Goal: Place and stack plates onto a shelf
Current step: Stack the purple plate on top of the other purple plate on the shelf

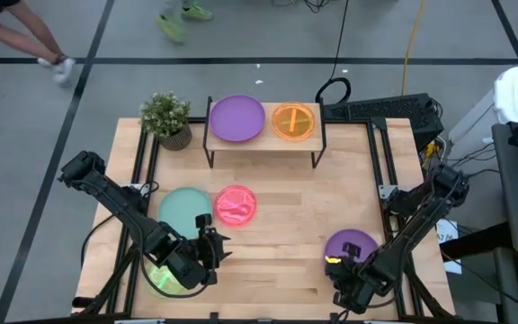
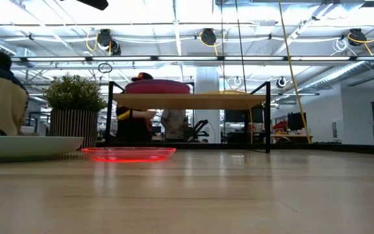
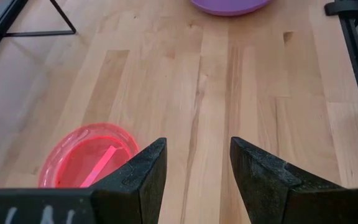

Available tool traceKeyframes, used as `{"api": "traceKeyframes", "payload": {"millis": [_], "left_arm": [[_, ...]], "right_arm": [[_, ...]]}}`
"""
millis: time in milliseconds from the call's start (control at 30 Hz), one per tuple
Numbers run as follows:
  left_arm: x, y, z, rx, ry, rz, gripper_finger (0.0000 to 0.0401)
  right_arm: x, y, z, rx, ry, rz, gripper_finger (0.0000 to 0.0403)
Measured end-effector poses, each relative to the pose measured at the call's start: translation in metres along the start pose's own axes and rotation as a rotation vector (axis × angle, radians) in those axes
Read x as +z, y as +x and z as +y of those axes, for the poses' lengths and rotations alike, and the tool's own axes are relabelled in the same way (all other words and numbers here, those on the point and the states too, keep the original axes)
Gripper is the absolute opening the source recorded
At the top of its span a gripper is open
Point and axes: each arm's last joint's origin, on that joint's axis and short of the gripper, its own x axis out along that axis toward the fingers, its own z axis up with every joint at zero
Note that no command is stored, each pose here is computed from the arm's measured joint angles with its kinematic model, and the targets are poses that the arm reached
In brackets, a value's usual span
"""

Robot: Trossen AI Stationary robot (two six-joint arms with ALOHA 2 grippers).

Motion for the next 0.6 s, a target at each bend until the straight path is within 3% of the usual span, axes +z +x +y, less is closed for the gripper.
{"api": "traceKeyframes", "payload": {"millis": [267, 600], "left_arm": [[0.0, 0.0, 0.0, 0.0, 0.0, -0.001, 0.0181], [0.0, 0.0, 0.0, -0.001, 0.0, 0.0, 0.0181]], "right_arm": [[-0.004, 0.017, 0.003, -0.043, -0.151, 0.02, 0.0118], [-0.003, 0.018, 0.001, -0.051, -0.174, 0.015, 0.0117]]}}
